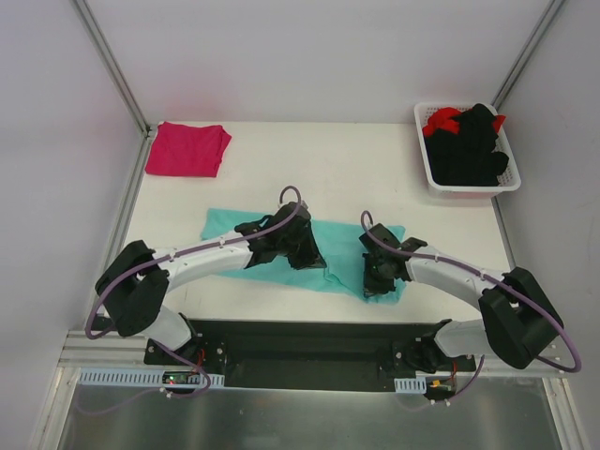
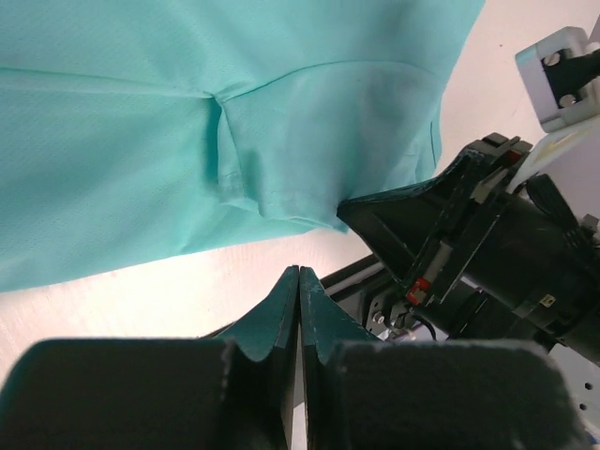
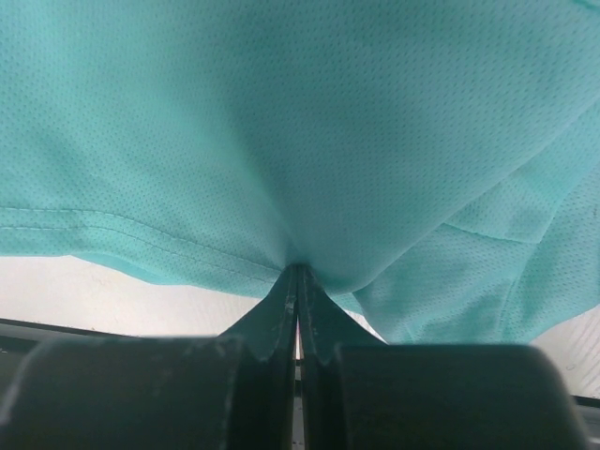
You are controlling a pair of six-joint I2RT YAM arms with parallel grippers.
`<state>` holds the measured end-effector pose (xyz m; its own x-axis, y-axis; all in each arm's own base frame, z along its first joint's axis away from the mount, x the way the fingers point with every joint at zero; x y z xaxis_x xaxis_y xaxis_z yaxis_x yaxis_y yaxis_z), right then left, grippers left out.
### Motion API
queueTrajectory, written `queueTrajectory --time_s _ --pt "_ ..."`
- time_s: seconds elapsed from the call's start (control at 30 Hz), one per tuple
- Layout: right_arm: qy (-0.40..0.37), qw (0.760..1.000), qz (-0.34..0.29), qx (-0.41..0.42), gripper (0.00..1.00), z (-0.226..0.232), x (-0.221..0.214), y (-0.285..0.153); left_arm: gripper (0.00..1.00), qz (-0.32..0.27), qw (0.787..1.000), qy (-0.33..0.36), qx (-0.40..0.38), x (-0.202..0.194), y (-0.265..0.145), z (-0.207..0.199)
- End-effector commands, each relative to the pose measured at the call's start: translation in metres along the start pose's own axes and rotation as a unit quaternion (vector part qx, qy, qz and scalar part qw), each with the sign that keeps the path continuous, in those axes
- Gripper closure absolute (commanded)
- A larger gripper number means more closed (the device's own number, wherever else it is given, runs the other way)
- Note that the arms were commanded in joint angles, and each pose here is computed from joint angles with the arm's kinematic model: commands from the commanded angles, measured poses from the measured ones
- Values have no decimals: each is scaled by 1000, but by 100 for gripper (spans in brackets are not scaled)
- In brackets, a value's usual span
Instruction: Fold and stack the t-shirts
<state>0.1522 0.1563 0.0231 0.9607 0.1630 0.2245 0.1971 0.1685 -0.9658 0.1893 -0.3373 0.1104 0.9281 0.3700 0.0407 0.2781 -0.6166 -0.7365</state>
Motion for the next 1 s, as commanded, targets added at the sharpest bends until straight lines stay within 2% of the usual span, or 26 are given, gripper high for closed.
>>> queueTrajectory --time_s 0.0,0.27,0.47,0.67,0.97 --pt "-2 999 16 -30 99 -8 -6 7 100 -16 1000 18 15 7 0 -4" --pt "-4 999 20 -32 99 -7 -9 9 100 3 999 25 42 8 37 5" --pt "-7 999 22 -33 99 -7 -9 8 100 16 999 12 26 4 58 11" --pt "-8 999 23 -35 99 -8 -9 9 100 26 999 5 40 -2 62 26" --pt "-9 999 24 -37 99 -9 -10 10 100 20 997 -3 81 -11 48 75"
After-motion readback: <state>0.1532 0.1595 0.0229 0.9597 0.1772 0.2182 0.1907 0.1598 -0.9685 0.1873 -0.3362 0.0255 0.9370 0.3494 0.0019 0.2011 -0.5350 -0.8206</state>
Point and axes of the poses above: each gripper's point midway between its finger pads, its own y axis out along the fingers, its own z axis along the line the jaws close on, x = y × z, the point moved 1 cm from there along -y, back along the fingers, and after that the axes turned 12 degrees about -y, right-handed, at the moved point
